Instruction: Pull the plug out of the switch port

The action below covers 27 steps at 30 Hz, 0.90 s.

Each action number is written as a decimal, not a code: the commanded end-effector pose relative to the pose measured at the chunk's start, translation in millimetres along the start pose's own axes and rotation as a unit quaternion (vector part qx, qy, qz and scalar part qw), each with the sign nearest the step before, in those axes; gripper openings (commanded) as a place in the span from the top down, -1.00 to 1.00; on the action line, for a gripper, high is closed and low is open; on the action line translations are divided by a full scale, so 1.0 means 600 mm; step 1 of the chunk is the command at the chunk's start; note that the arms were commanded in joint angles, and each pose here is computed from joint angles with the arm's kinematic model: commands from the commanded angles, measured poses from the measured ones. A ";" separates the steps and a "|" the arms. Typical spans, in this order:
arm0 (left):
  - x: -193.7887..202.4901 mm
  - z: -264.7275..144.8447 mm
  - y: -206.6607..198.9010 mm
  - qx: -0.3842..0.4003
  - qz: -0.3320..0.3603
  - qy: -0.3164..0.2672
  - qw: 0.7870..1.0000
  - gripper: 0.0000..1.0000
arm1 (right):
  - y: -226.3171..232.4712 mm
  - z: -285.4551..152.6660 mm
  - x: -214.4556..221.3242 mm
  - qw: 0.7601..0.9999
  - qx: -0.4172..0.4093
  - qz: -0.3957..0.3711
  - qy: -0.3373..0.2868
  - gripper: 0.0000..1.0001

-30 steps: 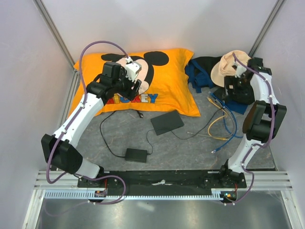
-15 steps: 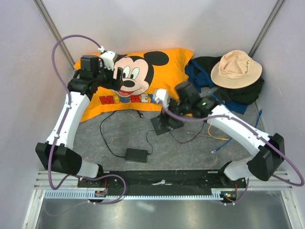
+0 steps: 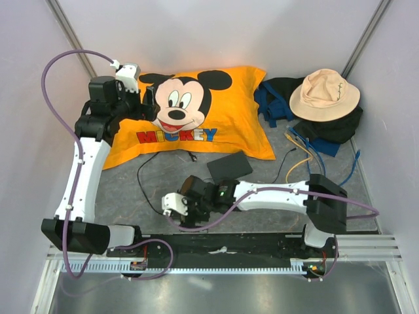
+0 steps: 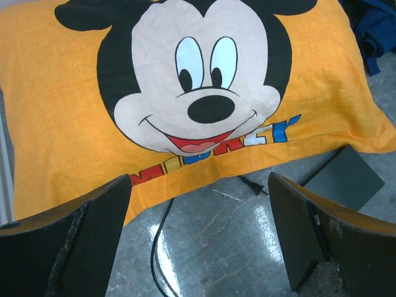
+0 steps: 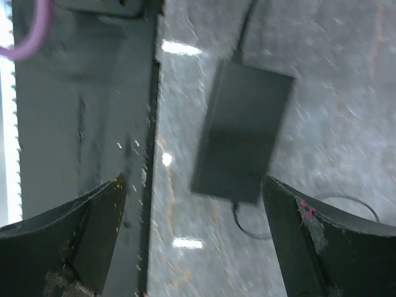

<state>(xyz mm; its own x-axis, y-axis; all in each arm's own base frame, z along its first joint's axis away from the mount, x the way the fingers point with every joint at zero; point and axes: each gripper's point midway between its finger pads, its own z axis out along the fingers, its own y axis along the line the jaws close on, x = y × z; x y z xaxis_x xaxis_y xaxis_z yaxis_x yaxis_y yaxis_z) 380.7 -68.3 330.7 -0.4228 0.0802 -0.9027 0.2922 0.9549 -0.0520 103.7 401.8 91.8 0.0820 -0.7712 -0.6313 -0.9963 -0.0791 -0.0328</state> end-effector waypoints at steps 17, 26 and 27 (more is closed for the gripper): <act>0.005 -0.039 0.005 0.021 -0.044 -0.024 0.999 -0.98 | -0.034 0.089 -0.006 0.992 0.060 0.102 0.049 -0.96; 0.016 -0.048 0.012 0.023 -0.053 -0.023 0.998 -0.97 | -0.088 0.112 0.022 0.985 0.097 0.127 0.068 -0.63; 0.015 -0.050 0.013 0.023 -0.052 -0.024 0.998 -0.96 | -0.086 0.104 0.009 0.988 0.086 0.119 0.057 -0.45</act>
<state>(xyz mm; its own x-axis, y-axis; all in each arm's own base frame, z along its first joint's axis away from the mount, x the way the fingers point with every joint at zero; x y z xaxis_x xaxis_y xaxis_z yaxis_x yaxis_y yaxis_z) 358.6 -46.1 323.1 -0.4403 -0.0005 -0.8979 0.2657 0.9552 -0.1308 135.5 429.2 23.3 -0.1555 -0.8531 -0.4980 -0.9810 0.1926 -0.0237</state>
